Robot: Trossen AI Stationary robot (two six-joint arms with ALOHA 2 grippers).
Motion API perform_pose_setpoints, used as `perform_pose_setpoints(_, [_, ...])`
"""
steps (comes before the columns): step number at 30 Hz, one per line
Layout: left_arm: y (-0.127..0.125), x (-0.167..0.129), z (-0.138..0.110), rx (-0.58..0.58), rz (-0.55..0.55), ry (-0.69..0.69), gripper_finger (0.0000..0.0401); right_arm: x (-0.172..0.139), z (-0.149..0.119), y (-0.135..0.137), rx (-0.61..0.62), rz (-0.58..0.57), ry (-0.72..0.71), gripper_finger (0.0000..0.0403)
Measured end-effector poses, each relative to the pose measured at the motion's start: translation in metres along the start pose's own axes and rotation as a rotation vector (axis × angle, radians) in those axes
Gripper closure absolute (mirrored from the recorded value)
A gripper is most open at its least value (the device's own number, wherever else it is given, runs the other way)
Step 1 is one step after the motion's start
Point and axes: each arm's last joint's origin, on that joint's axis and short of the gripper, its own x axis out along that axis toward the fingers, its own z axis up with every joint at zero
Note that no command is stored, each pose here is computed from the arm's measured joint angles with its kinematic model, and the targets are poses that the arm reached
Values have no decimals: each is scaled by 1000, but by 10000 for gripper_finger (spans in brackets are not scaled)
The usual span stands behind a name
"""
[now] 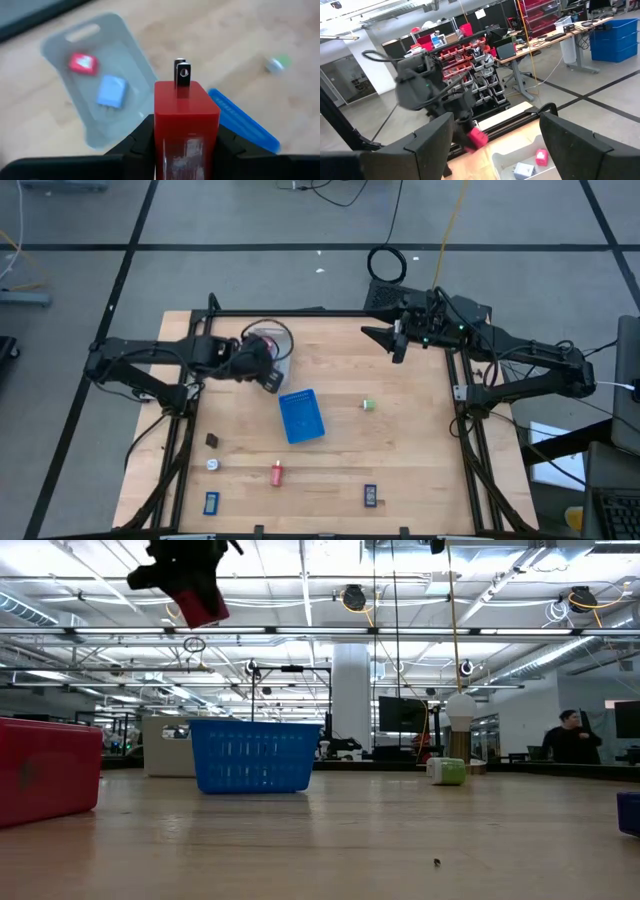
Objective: Pick & Place Office items
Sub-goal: Put the top red charger adapter into the gray bin
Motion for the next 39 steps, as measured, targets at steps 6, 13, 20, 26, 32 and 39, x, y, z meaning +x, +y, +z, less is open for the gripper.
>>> perform_pose_setpoints(6, [22, 13, 21, -19, 94, -29, 286, 0, -2, 5, 1, 20, 8, 112])
perform_pose_setpoints(13, [51, 23, 45, -31, 182, -37, 286, 0, -3, 6, 1, 27, 13, 112])
perform_pose_setpoints(20, [70, 30, 70, -63, 146, -101, 286, 0, -3, 6, -2, 26, 12, 112])
perform_pose_setpoints(26, [81, 47, 87, -80, 136, -111, 286, 0, -3, 6, 0, 26, 12, 112])
perform_pose_setpoints(32, [79, 87, 94, -33, 124, -11, 286, 0, -2, 6, 0, 26, 12, 112])
perform_pose_setpoints(39, [66, 131, 92, -4, 86, 81, 286, 0, -2, 6, 1, 25, 11, 112])
